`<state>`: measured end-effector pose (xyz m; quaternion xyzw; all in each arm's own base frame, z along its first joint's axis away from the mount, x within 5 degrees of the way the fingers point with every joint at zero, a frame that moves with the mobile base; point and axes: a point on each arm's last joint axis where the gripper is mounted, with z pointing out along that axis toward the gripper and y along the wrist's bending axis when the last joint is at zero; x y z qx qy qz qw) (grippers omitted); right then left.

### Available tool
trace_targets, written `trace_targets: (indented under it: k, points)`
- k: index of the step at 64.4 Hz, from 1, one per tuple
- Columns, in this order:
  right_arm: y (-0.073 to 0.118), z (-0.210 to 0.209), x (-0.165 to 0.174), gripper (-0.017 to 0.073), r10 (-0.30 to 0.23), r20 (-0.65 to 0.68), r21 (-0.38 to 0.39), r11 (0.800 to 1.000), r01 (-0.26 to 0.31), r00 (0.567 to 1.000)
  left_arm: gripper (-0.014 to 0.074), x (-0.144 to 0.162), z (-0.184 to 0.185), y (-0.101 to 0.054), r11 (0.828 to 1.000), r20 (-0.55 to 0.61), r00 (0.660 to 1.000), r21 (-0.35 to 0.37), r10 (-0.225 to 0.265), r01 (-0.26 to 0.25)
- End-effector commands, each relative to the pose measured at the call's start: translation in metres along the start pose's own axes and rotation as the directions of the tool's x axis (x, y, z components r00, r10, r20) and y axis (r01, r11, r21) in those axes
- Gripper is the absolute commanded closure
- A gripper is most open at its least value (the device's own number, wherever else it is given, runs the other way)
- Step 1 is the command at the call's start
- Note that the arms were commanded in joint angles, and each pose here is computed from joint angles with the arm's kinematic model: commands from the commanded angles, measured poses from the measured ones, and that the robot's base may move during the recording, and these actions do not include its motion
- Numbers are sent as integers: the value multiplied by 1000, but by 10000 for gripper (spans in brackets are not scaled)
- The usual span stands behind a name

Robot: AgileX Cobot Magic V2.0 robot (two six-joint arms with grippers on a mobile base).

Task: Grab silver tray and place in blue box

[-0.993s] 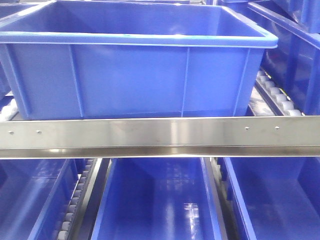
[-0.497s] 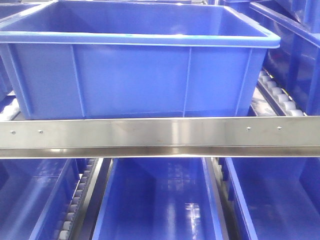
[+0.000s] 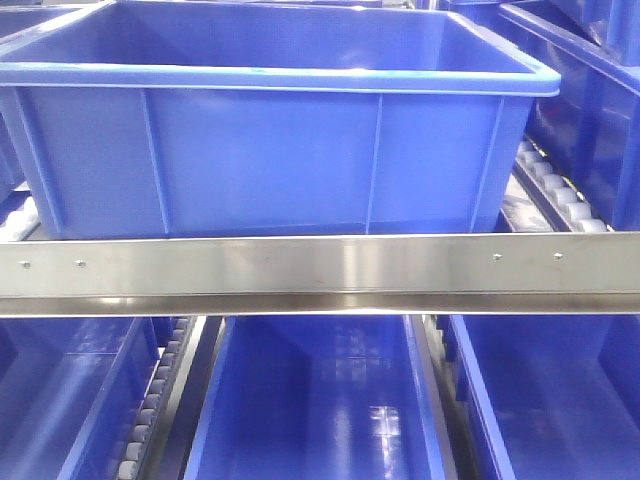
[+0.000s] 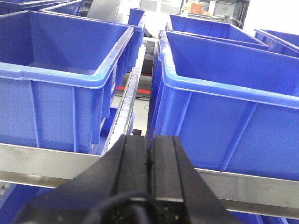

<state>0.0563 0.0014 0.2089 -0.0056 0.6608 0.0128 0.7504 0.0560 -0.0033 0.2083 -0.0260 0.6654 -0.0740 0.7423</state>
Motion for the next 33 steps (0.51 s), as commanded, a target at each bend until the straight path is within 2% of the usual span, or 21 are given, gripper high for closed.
trace_targets:
  k: [1, 33]
  points:
    - [0, -2, -8, 510, -10, 102, 5, 1000, 9, 995, 697, -11, -2, -1, 1000, 114, 993, 15, -9, 8]
    - [0, -2, -8, 510, -10, 102, 5, 1000, 9, 995, 697, -11, -2, -1, 1000, 114, 993, 15, -9, 8]
